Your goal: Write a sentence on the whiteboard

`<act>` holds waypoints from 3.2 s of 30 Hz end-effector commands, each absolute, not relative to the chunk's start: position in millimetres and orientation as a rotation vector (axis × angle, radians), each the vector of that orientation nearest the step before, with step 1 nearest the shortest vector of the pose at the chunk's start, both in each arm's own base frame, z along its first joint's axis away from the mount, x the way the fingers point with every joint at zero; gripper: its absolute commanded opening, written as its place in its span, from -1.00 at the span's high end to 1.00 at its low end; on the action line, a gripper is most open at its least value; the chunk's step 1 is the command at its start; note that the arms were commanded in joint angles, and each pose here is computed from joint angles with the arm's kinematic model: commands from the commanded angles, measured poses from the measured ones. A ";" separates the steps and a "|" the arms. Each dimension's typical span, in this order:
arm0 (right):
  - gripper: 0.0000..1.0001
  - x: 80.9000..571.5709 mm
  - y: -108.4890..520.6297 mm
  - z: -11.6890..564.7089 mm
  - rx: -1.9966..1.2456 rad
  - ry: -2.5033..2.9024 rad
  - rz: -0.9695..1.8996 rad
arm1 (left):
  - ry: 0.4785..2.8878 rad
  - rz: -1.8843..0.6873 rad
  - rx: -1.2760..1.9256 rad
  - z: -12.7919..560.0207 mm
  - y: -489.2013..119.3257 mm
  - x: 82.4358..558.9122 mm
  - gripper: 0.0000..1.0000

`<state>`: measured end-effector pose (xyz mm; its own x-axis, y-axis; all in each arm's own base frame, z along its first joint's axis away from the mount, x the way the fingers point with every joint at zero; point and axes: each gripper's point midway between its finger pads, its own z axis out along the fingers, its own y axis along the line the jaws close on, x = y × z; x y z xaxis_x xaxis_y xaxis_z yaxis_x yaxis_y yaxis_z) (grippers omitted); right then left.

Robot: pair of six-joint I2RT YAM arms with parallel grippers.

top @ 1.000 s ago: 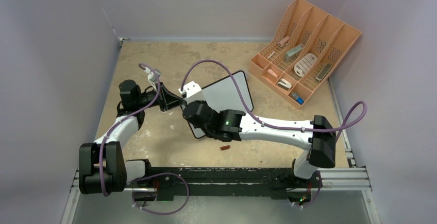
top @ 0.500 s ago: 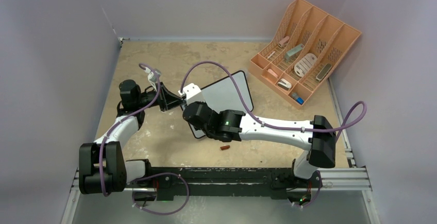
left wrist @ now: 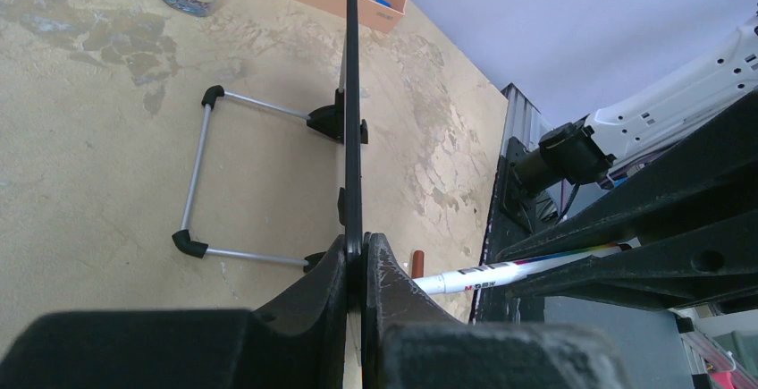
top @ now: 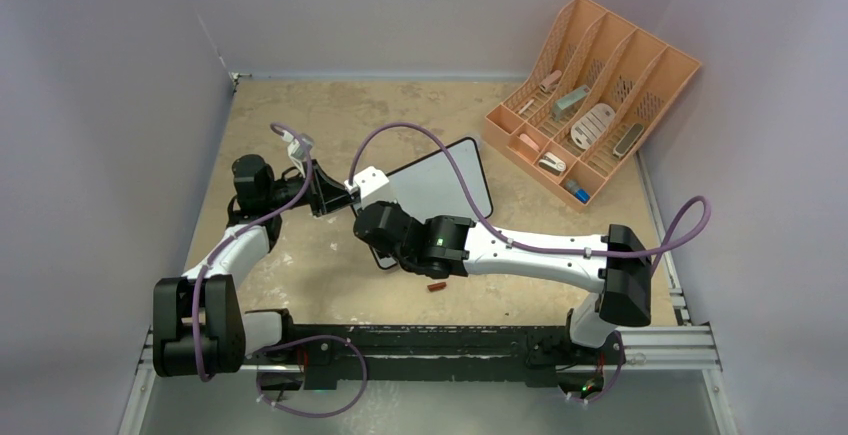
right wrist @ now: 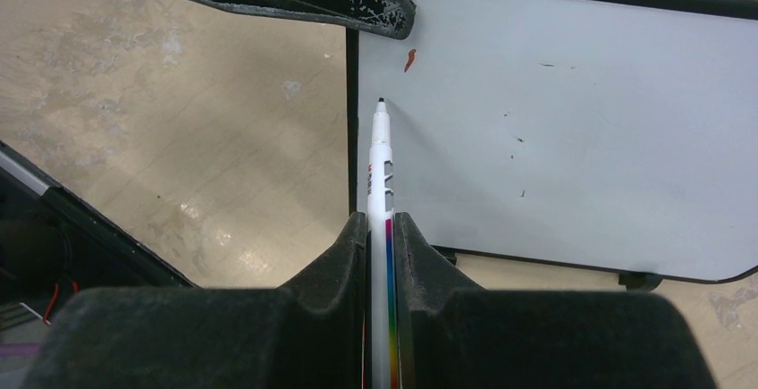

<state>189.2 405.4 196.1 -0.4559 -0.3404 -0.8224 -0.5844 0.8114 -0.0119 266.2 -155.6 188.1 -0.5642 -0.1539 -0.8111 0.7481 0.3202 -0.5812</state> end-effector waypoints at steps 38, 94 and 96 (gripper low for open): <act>1.00 209.4 408.9 235.6 -0.490 1.983 0.350 | 1.721 -1.354 0.603 192.6 -159.8 264.1 1.00; 1.00 187.1 406.6 191.5 -0.618 2.108 0.335 | 1.721 -1.348 0.602 192.9 -160.1 264.2 1.00; 1.00 187.0 405.8 192.6 -0.617 2.107 0.332 | 1.721 -1.348 0.603 193.0 -160.0 264.5 1.00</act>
<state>190.1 409.3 190.1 -0.4747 -0.3142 -0.8222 -0.5513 0.8343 -0.0005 267.4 -155.2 187.3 -0.5656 -0.1567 -0.8097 0.7432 0.3287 -0.5828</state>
